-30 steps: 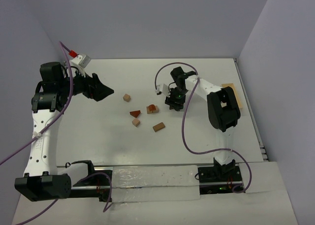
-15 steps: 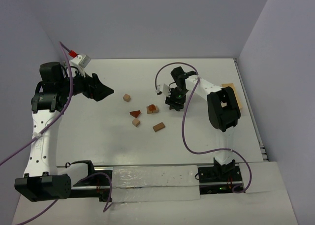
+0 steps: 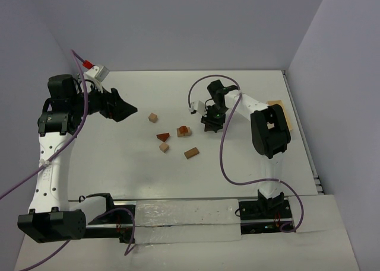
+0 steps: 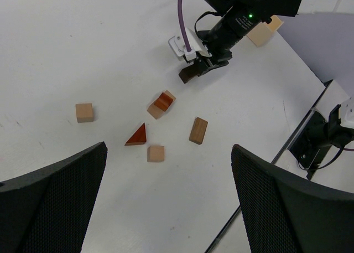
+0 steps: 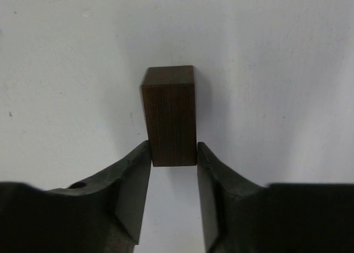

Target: Build the wood block tower

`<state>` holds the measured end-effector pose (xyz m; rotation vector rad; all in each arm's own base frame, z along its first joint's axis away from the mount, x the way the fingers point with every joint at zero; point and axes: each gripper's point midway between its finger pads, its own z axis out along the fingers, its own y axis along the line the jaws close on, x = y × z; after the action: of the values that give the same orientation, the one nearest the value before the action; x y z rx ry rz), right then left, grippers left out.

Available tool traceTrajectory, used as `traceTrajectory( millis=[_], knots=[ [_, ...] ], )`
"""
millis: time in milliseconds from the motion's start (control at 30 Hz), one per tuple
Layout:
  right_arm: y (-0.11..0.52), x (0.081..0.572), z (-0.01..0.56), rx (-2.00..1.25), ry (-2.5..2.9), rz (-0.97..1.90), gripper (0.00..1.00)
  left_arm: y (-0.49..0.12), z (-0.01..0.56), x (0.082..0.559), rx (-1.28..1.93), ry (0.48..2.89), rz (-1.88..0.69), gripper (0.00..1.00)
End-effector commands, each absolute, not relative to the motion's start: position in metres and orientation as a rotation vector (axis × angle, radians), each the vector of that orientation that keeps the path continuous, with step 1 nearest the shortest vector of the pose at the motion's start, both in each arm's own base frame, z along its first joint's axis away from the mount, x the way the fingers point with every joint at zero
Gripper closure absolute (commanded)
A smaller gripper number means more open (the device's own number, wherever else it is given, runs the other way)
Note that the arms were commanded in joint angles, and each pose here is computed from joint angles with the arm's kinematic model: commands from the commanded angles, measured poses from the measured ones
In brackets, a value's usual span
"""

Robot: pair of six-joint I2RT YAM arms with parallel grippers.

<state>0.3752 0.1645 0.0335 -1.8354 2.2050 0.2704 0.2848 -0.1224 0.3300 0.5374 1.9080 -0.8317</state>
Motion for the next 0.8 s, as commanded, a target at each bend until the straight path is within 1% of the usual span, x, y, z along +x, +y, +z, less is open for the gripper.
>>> traceTrajectory(
  millis=[0,67,100,133,200,333,533,767],
  knots=[
    [0.165,0.382,0.055,-1.820,2.161,0.256,0.60,-0.125,0.346,0.281,0.569,1.844,-0.824,0.01],
    [0.166,0.381,0.056,-1.826,2.155,0.260,0.72,-0.125,0.345,0.281,0.569,1.845,-0.822,0.01],
    [0.167,0.381,0.057,-1.828,2.150,0.266,0.75,-0.125,0.345,0.282,0.568,1.847,-0.821,0.01],
    [0.167,0.381,0.058,-1.827,2.147,0.265,0.76,-0.125,0.345,0.282,0.568,1.846,-0.821,0.01],
    [0.169,0.381,0.066,-1.827,2.134,0.274,0.83,-0.125,0.344,0.282,0.567,1.847,-0.820,0.01],
    [0.179,0.387,0.094,-1.810,2.081,0.291,0.89,-0.125,0.344,0.282,0.570,1.845,-0.821,0.01],
    [0.204,0.392,0.134,-1.841,1.975,0.294,0.91,-0.126,0.343,0.281,0.573,1.845,-0.824,0.01],
    [0.240,0.379,0.143,-1.943,1.866,0.300,0.91,-0.126,0.344,0.278,0.581,1.843,-0.821,0.01]
  ],
)
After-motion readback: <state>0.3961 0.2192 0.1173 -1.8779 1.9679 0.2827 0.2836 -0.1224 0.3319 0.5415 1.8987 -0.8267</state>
